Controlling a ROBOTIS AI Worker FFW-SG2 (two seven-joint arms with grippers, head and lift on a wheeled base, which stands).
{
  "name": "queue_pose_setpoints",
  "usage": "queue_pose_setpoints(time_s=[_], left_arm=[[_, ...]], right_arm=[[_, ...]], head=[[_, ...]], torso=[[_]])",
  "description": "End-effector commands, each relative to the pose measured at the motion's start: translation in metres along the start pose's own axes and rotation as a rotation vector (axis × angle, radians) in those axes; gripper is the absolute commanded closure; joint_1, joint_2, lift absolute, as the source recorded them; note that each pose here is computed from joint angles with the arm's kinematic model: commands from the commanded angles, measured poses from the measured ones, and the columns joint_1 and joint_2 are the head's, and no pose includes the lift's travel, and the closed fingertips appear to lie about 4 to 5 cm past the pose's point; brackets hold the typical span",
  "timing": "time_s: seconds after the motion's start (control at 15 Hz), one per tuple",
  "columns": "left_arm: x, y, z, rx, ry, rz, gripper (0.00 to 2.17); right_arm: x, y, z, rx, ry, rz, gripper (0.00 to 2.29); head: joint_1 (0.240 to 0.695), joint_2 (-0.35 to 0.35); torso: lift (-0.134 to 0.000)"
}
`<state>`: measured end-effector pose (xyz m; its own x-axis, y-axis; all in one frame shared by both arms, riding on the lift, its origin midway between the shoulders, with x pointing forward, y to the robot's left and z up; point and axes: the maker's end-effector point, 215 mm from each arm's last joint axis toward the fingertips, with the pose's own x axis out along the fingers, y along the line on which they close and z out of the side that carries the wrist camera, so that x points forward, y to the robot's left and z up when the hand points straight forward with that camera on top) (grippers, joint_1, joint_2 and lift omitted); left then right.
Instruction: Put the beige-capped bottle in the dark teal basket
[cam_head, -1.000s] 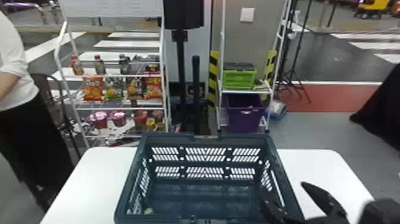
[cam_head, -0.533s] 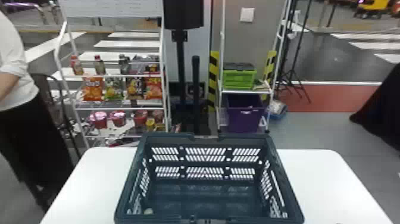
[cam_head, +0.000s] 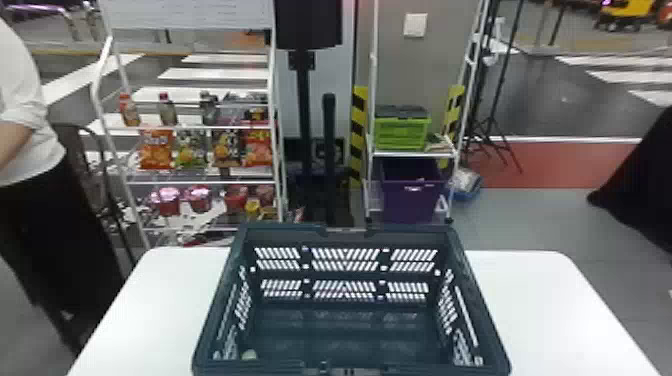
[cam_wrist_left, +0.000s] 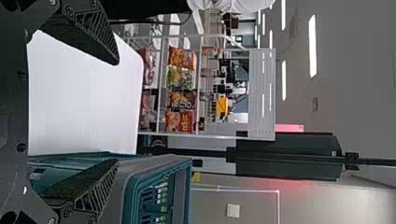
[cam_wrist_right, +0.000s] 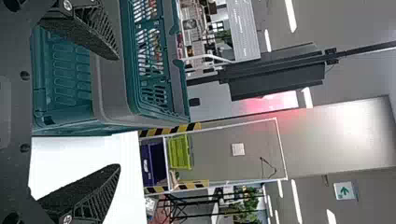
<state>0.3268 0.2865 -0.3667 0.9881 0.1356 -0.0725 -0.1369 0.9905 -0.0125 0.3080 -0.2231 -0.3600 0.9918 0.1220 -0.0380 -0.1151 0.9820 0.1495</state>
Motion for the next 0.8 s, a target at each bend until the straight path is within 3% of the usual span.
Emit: queue_pose_setpoints(time_s=[0.0,0.73], left_arm=[[-0.0017,-0.0019,-0.0001,-0.002,0.0,-0.003,0.14],[-0.0054,-0.0057,0.0006,-0.002,0.001,-0.012,0.14]], right_arm=[[-0.0012,-0.0002,-0.0011,0.001,0.003,-0.001,0.07],[-0.004,-0.0027,-0.003,0.01,0.008,-0.009,0.08]], head=[[0.499,0.0],[0.499,0.0]], torso=[[0.0],[0.0]])
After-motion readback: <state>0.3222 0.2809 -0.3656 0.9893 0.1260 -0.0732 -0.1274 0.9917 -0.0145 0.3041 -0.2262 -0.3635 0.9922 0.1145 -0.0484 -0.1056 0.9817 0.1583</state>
